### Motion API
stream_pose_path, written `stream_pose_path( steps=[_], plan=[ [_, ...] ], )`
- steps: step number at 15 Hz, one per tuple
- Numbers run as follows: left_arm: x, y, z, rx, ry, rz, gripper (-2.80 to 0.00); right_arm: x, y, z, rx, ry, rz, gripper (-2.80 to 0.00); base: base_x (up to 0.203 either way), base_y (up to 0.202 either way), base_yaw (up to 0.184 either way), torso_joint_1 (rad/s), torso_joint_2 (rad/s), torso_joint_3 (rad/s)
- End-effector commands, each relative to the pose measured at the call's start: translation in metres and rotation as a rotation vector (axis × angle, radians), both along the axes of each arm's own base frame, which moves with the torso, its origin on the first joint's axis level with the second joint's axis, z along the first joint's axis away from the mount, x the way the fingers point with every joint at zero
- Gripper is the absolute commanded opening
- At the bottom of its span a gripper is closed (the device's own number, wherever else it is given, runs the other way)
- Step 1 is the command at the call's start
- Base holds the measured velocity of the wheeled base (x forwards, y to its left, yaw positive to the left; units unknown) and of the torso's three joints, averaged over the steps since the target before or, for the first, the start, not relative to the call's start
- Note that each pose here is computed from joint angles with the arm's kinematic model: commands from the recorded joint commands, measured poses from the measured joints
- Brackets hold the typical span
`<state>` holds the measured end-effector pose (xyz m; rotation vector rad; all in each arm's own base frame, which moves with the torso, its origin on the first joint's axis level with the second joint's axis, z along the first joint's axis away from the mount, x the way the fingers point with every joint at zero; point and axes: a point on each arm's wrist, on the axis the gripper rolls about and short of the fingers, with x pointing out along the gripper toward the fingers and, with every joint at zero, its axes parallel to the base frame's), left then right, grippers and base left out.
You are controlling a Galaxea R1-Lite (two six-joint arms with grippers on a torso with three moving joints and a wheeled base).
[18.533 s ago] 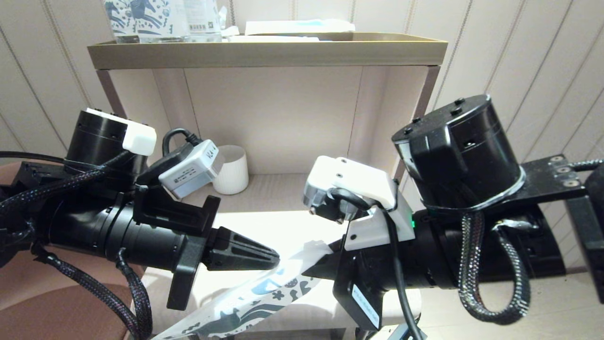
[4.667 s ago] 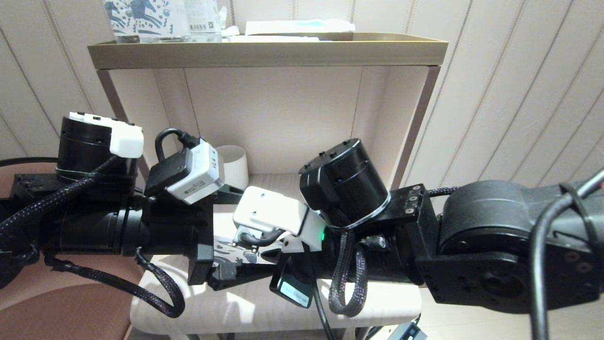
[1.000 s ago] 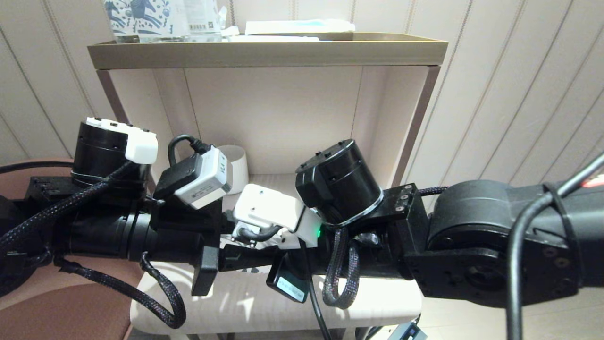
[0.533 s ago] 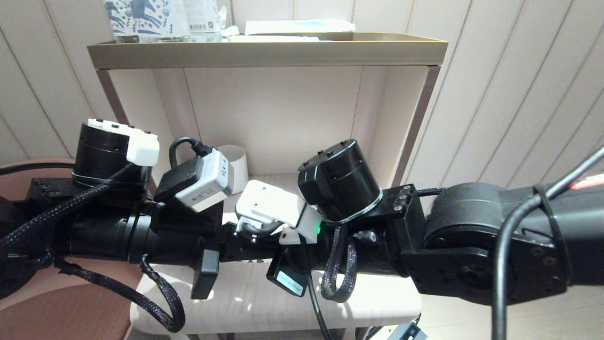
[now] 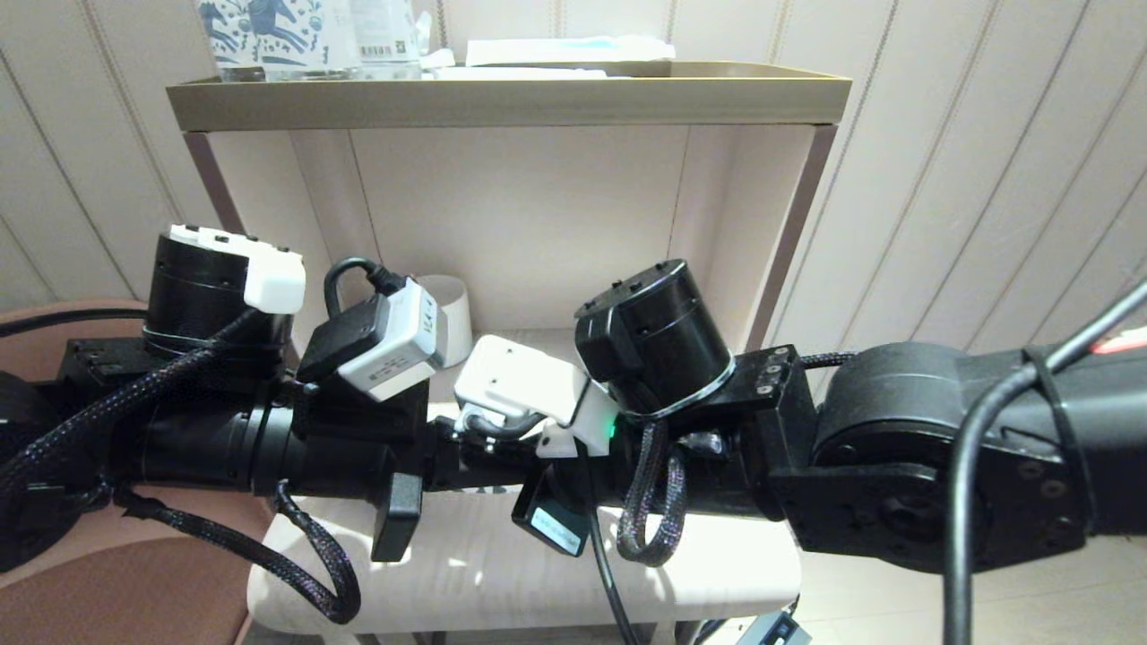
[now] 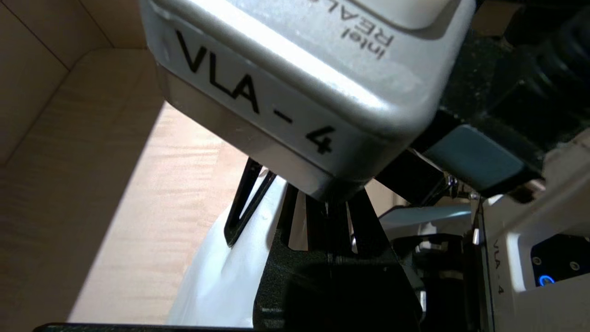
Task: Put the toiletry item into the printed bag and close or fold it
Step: Hand it to the other hand
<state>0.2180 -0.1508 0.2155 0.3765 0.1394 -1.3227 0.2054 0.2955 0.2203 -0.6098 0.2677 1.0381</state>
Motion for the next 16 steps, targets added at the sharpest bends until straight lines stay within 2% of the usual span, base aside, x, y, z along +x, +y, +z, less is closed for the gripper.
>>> stream_pose_path(
  steps=[1,7,16],
  plan=[
    [0.008,0.0,-0.004,-0.004,-0.005,0.02,-2.8,-0.001,-0.006,0.004,0.003,-0.006,-0.003,-2.8,0.0,0.0,0.0,0.0,0.0,0.0],
    [0.021,0.009,-0.005,-0.007,-0.013,0.068,-2.8,-0.004,-0.013,0.009,0.013,-0.013,-0.007,-2.8,0.0,0.0,0.0,0.0,0.0,0.0],
    [0.02,0.011,0.004,-0.024,-0.017,0.081,-2.8,-0.002,-0.015,0.01,0.014,-0.014,-0.017,-2.8,0.0,0.0,0.0,0.0,0.0,0.0]
  ],
)
